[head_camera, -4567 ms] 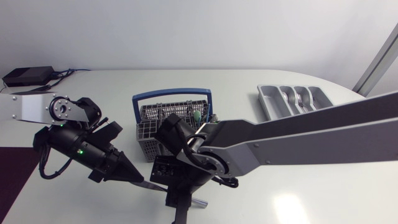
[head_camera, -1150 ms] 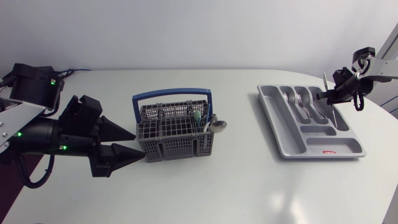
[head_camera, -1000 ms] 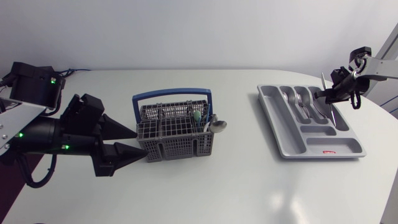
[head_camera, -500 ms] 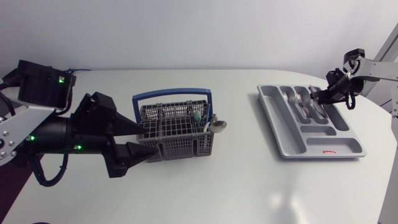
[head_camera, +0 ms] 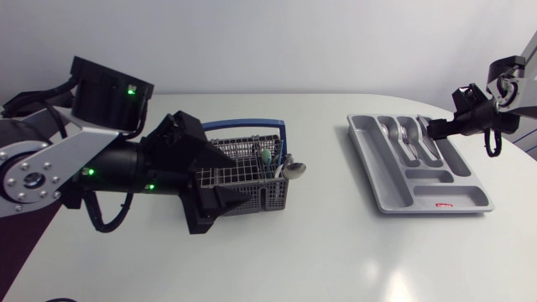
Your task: Unload the cutlery basket into the drawer organizer.
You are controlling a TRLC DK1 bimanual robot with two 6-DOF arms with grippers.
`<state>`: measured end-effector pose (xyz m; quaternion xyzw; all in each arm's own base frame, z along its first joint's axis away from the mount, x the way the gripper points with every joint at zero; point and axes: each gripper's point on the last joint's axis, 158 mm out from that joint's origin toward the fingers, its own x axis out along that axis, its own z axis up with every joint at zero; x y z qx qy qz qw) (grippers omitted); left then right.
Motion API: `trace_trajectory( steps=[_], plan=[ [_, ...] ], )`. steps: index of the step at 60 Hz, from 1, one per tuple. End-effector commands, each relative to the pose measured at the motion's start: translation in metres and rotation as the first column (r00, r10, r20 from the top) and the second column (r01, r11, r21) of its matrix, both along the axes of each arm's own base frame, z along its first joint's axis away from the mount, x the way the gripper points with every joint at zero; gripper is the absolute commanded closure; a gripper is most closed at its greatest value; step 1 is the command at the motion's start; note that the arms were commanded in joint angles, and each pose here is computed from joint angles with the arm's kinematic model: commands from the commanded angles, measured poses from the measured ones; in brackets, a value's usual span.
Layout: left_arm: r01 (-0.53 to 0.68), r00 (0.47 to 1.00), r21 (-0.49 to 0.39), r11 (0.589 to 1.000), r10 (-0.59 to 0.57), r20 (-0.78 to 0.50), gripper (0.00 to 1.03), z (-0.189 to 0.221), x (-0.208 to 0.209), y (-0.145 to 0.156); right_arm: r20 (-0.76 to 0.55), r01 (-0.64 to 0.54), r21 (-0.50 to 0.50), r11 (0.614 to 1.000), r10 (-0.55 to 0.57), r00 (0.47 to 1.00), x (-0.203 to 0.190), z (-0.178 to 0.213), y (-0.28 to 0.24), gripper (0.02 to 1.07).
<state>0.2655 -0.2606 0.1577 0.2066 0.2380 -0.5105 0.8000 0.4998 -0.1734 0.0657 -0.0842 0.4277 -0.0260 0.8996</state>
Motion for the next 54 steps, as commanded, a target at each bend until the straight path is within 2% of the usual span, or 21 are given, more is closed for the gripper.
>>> trace_trajectory(
  steps=[1, 22, 38, 47, 54],
  plan=[
    [0.034, 0.998, 0.013, 0.999, -0.034, 0.048, 0.14, 0.008, 0.009, -0.016, -0.031, -0.05, 0.007, 0.999, 0.05, 0.998, -0.022, -0.013, 0.019, 0.14],
    [0.138, 0.981, 0.092, 0.986, -0.148, 0.125, 0.14, 0.005, 0.022, -0.049, -0.036, -0.215, 0.058, 0.975, 0.217, 0.976, -0.084, -0.032, 0.089, 0.12],
    [0.169, 0.972, 0.146, 0.975, -0.189, 0.138, 0.14, -0.004, 0.031, -0.071, -0.053, -0.279, 0.067, 0.958, 0.283, 0.958, -0.108, -0.048, 0.117, 0.12],
    [0.184, 0.972, 0.163, 0.969, -0.204, 0.116, 0.15, -0.009, 0.036, -0.081, -0.025, -0.343, 0.066, 0.937, 0.345, 0.938, -0.119, -0.039, 0.141, 0.12],
    [0.196, 0.973, 0.174, 0.965, -0.214, 0.089, 0.21, -0.013, 0.039, -0.086, 0.018, -0.407, 0.05, 0.912, 0.407, 0.913, -0.131, -0.023, 0.168, 0.13]
  ],
)
